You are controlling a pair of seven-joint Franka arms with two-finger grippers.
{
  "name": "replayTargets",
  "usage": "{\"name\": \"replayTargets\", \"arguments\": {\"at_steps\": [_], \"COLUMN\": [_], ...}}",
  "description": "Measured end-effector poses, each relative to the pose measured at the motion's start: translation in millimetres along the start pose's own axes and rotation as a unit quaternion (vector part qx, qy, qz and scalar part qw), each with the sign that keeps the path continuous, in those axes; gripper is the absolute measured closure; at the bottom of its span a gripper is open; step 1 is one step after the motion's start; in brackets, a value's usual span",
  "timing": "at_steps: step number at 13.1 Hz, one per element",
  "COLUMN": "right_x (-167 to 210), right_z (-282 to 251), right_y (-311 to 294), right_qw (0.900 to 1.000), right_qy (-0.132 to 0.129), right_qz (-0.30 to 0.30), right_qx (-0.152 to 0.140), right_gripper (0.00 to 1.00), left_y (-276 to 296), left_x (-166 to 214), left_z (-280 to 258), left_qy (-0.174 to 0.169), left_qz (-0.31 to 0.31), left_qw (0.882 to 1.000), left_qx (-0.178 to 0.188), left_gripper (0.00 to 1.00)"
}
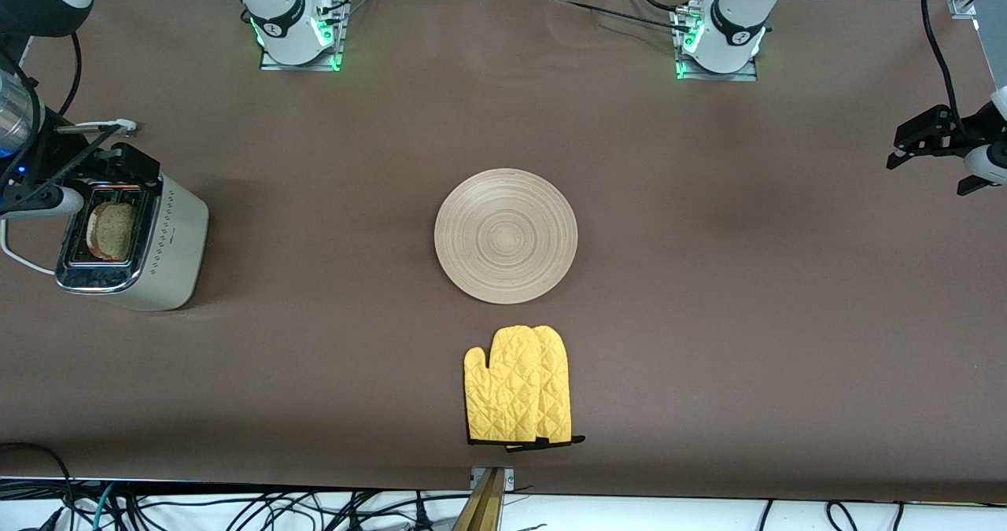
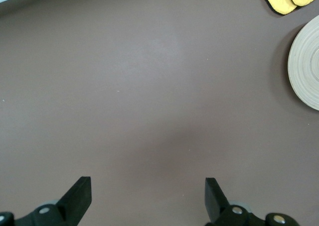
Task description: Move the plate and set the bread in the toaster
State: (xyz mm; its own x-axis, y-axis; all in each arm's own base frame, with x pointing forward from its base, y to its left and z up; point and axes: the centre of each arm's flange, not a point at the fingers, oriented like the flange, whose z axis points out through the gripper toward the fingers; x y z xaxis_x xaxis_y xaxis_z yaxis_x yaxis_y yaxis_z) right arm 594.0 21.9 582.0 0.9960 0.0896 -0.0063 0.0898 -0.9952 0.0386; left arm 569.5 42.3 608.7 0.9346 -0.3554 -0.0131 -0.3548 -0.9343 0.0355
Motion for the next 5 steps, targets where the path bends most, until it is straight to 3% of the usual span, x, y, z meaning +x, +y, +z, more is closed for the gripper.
{"name": "replayTargets", "arguments": {"at_steps": [5], "right_x": [4.4], "right_z": [7.7], "right_y": [8.0], "right_qw": [1.000], "right_qy": [-0.001], "right_qz": [0.007], "right_qx": [0.000], "right_gripper": [0.00], "left_y": [0.0], "left_x": [-0.1], "left_z": [0.0], "left_qy": [-0.004], "left_qz": [0.002], "left_qw": [1.000], "left_qx": [0.008], "left_gripper": [0.00]}}
